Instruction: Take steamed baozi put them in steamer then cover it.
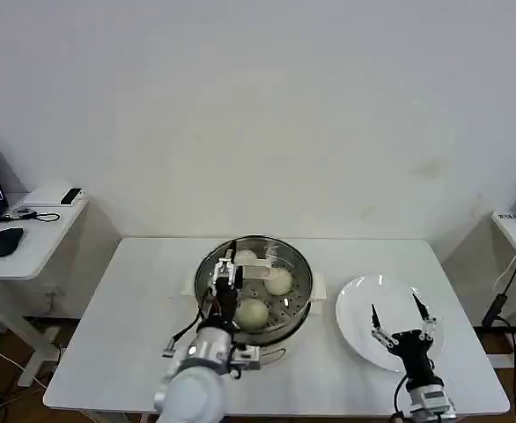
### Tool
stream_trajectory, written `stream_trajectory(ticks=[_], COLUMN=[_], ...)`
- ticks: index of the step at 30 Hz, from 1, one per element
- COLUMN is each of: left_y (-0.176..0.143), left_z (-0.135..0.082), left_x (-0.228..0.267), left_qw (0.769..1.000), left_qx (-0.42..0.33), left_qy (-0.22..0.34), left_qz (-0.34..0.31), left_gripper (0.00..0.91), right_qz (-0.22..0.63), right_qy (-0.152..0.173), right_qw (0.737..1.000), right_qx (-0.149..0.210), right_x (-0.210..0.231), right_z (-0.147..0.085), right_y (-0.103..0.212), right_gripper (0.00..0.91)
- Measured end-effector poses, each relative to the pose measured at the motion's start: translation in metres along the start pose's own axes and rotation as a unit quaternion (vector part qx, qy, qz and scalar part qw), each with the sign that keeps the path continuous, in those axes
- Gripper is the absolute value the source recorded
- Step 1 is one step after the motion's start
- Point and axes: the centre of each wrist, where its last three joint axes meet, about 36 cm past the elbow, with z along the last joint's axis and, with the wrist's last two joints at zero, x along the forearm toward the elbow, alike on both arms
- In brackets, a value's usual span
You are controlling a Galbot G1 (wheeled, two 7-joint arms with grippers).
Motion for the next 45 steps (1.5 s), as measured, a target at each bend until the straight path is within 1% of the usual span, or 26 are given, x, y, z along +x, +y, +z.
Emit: stream_trajectory(ticks=[6,9,11,14,18,20,23,28,31,36,45], left_y=[0.001,-0.006,-0.011,-0.022,-0.030,-0.032,-0.036,-0.046,-0.052,-0.054,-0.055], left_z=[0.025,0.043,0.059,0.085,0.117,0.128,0.140,0.155,0.164,0.175,0.190], left_x=[0.030,0.042,0.047,0.054,0.069,0.078,0.092,0.117,0.131,0.146,0.165], left_qw=[0.997,0.991,0.982,0.962,0.925,0.906,0.883,0.857,0.846,0.832,0.818], left_qx=[0.071,0.135,0.190,0.273,0.376,0.417,0.462,0.505,0.519,0.536,0.551], left_qy=[-0.003,-0.004,-0.003,0.010,0.041,0.052,0.058,0.075,0.092,0.110,0.142], left_qz=[0.007,0.011,0.007,-0.003,-0.025,-0.038,-0.057,-0.076,-0.081,-0.088,-0.089], left_gripper=[0.907,0.907,0.907,0.907,0.907,0.907,0.907,0.907,0.907,0.907,0.907], right_qz=[-0.006,-0.010,-0.011,-0.013,-0.022,-0.028,-0.037,-0.051,-0.059,-0.077,-0.090], right_qy=[0.010,0.016,0.019,0.026,0.044,0.054,0.072,0.100,0.113,0.116,0.125], right_qw=[1.000,1.000,1.000,0.999,0.997,0.996,0.993,0.989,0.986,0.983,0.979], right_qx=[-0.008,-0.014,-0.021,-0.038,-0.061,-0.072,-0.088,-0.100,-0.105,-0.116,-0.132], right_x=[0.004,0.007,0.008,0.011,0.015,0.018,0.023,0.034,0.041,0.046,0.049], right_z=[0.003,0.003,0.002,0.000,-0.005,-0.007,-0.012,-0.013,-0.013,-0.015,-0.020], right_y=[-0.001,-0.006,-0.009,-0.009,-0.007,-0.006,-0.008,-0.014,-0.016,-0.015,-0.010], right_gripper=[0.907,0.907,0.907,0.907,0.907,0.907,0.907,0.907,0.907,0.907,0.907])
